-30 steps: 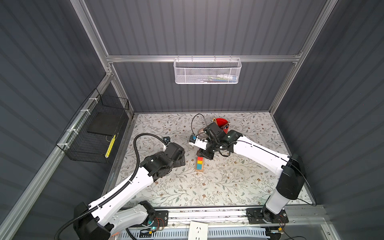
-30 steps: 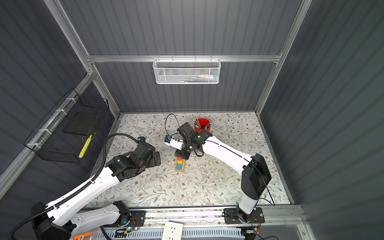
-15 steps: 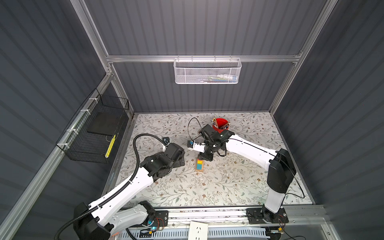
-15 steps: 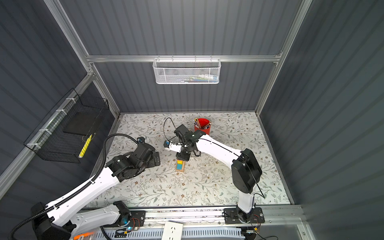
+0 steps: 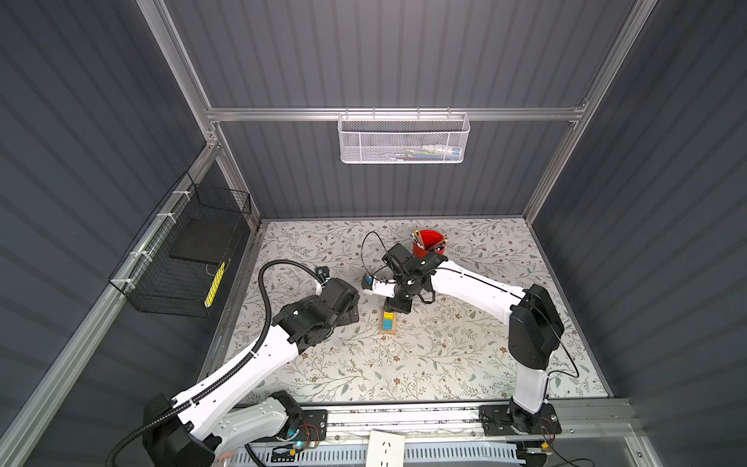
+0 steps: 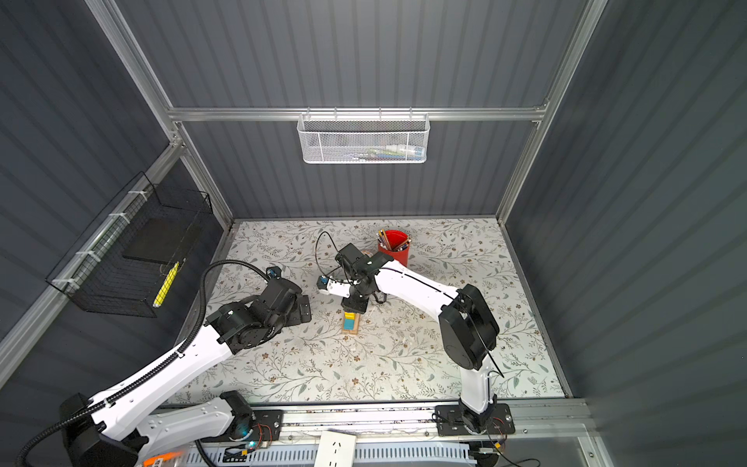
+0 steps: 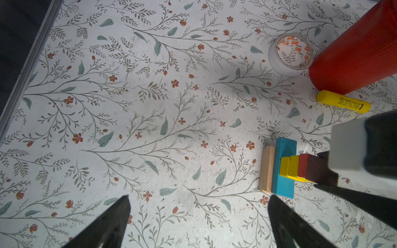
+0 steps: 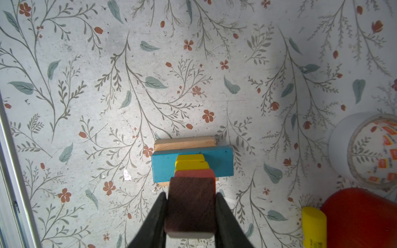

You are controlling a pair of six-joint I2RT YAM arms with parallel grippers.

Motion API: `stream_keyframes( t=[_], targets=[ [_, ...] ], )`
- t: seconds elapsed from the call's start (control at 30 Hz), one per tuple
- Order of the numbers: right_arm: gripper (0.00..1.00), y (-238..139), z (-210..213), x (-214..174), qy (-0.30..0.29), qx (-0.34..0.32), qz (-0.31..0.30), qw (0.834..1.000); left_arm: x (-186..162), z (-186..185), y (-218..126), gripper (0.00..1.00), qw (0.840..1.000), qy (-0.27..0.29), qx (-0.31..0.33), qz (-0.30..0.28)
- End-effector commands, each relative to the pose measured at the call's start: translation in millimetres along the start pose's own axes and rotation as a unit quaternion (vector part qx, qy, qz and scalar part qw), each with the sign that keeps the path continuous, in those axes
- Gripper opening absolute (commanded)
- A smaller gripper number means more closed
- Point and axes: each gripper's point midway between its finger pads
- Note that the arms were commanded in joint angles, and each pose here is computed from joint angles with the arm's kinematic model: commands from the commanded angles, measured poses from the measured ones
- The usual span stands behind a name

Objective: Build the wood block tower
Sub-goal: 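Lower the brown cube onto the stack beside the red cube with the right gripper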

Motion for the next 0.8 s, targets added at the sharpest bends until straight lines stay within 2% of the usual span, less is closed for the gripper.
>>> stream_keyframes(
  t=[0.0, 0.57, 0.77],
  targets=[
    [0.17, -5, -1, 6, -0.006, -0.001, -0.006, 1.0, -2, 7, -1, 1.0, 1.0, -0.002, 0.012, 0.002],
    [0.23, 5, -2, 3, -0.009, 0.001, 0.002, 1.0, 0, 4, 1, 1.0, 1.0, 0.003, 0.014, 0.006],
    [0.32, 2, -2, 5, -0.008, 0.001, -0.001, 1.0, 0, 4, 1, 1.0, 1.0, 0.004, 0.013, 0.006]
  ],
)
Point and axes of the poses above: each gripper's point midway between its finger pads, its own y axis out along the fingers, its own z axis along the line the jaws close on, x = y × z, and after that the axes turned 11 degrees about y, right-handed
